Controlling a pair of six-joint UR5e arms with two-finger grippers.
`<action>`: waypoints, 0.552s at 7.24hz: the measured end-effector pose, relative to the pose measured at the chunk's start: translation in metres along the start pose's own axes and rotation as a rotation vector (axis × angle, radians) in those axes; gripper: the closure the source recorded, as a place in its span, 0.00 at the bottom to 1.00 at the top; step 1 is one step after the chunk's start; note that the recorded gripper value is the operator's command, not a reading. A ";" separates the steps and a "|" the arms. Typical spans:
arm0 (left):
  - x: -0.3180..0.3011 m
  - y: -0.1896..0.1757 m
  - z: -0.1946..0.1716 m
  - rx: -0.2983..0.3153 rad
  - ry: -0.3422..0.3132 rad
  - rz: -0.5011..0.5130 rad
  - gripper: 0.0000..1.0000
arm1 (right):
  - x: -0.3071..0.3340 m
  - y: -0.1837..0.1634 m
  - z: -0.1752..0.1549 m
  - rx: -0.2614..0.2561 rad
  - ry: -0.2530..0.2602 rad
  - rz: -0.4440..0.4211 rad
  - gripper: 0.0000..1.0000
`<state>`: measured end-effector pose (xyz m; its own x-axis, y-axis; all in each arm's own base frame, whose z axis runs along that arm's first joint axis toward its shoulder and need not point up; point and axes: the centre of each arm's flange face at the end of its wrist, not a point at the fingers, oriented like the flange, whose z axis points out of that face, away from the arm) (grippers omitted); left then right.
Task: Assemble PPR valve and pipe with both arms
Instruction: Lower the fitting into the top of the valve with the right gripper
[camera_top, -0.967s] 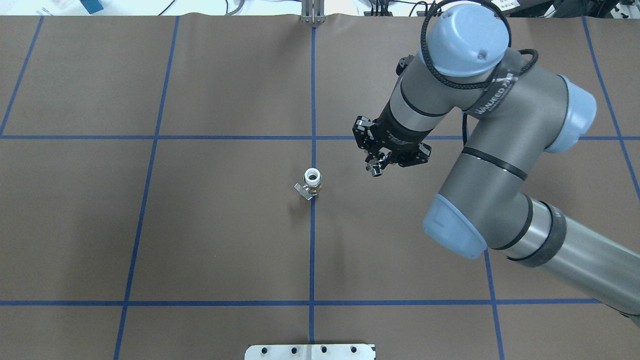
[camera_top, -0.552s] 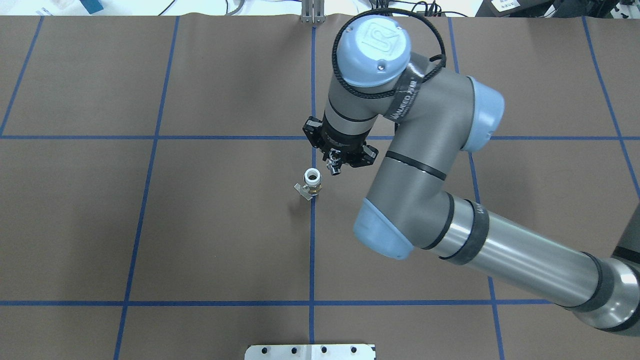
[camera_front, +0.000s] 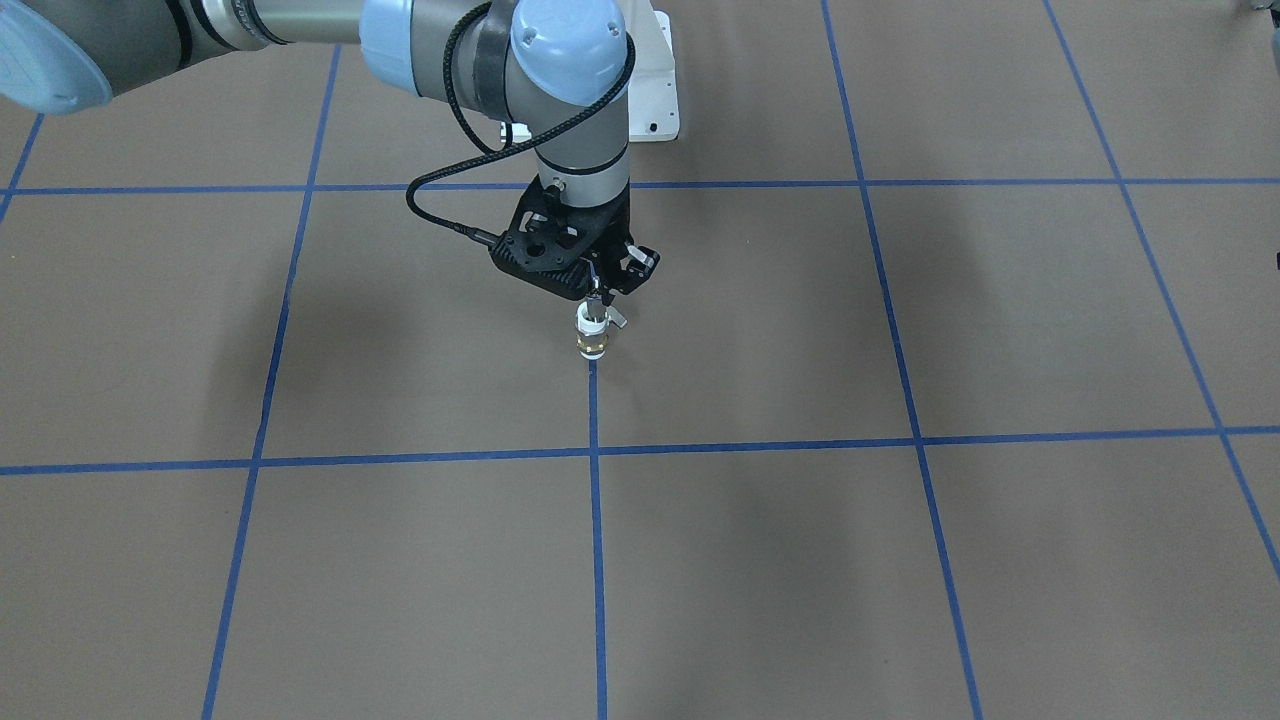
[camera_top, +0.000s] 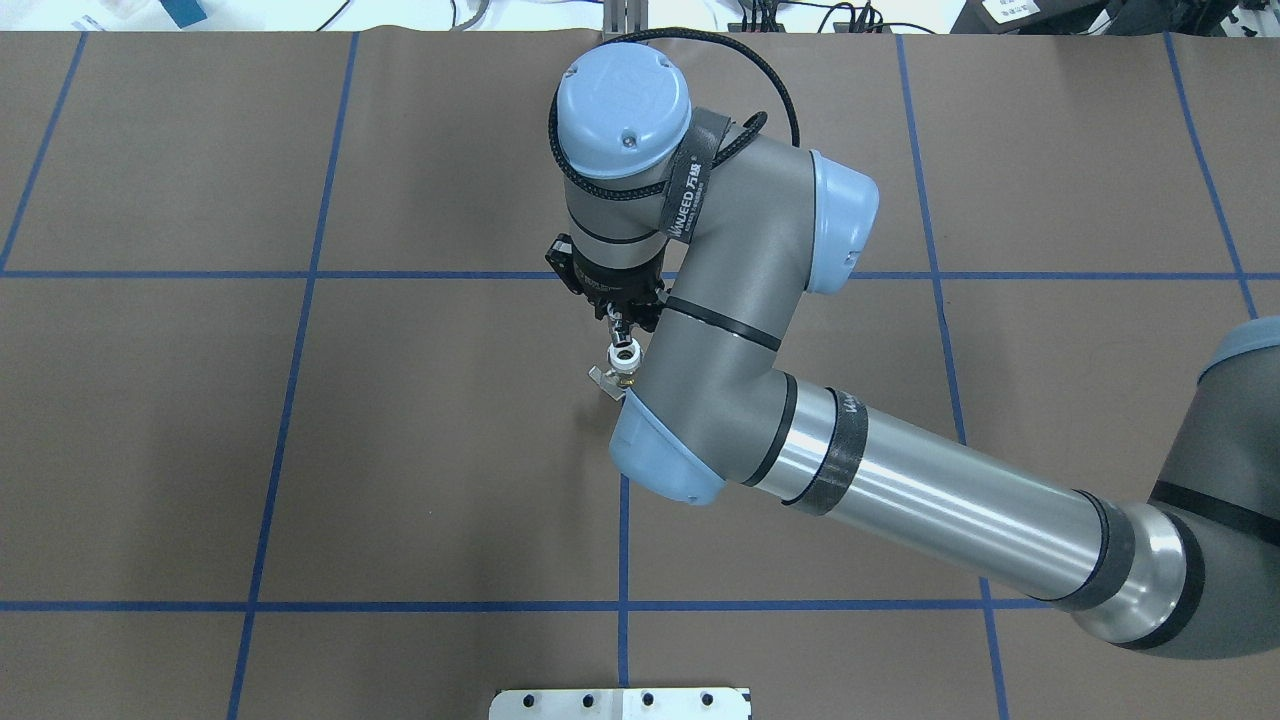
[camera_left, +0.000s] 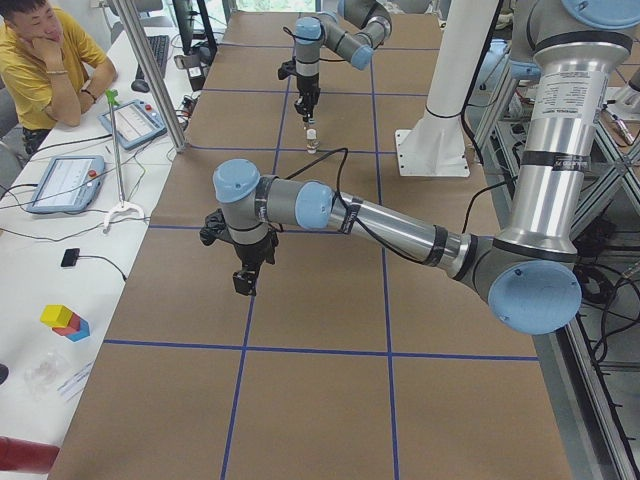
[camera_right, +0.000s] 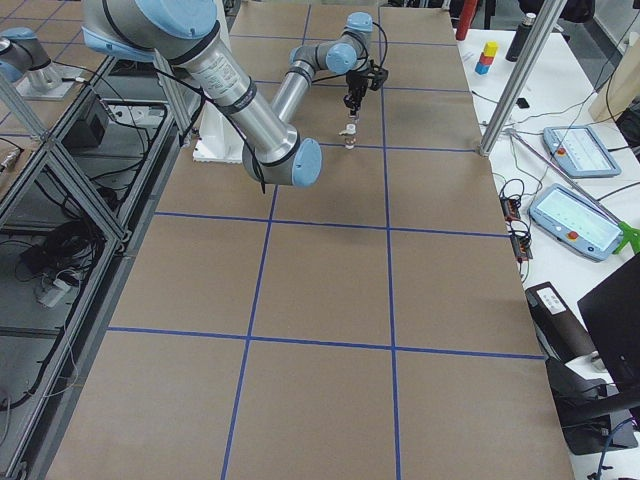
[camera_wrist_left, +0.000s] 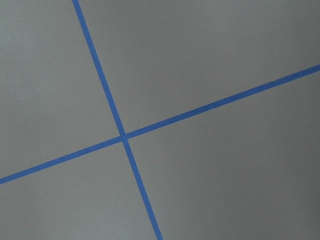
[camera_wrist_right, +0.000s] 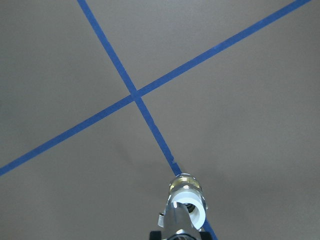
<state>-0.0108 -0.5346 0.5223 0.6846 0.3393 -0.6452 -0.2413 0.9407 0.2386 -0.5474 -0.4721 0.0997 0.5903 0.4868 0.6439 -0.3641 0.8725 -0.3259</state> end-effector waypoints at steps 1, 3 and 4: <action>0.000 0.000 0.001 0.000 0.008 -0.002 0.00 | 0.001 0.004 0.006 -0.004 0.008 -0.004 1.00; -0.001 0.000 0.002 -0.002 0.012 -0.004 0.00 | 0.003 0.011 0.013 -0.008 0.019 -0.010 1.00; -0.001 0.000 0.002 -0.002 0.013 -0.004 0.00 | 0.003 0.012 0.014 -0.008 0.021 -0.012 1.00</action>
<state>-0.0099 -0.5347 0.5245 0.6768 0.3357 -0.6551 -0.2401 0.9420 0.2346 -0.5598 -0.4610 0.1076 0.6097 0.4768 0.6332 -0.3510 0.8786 -0.3237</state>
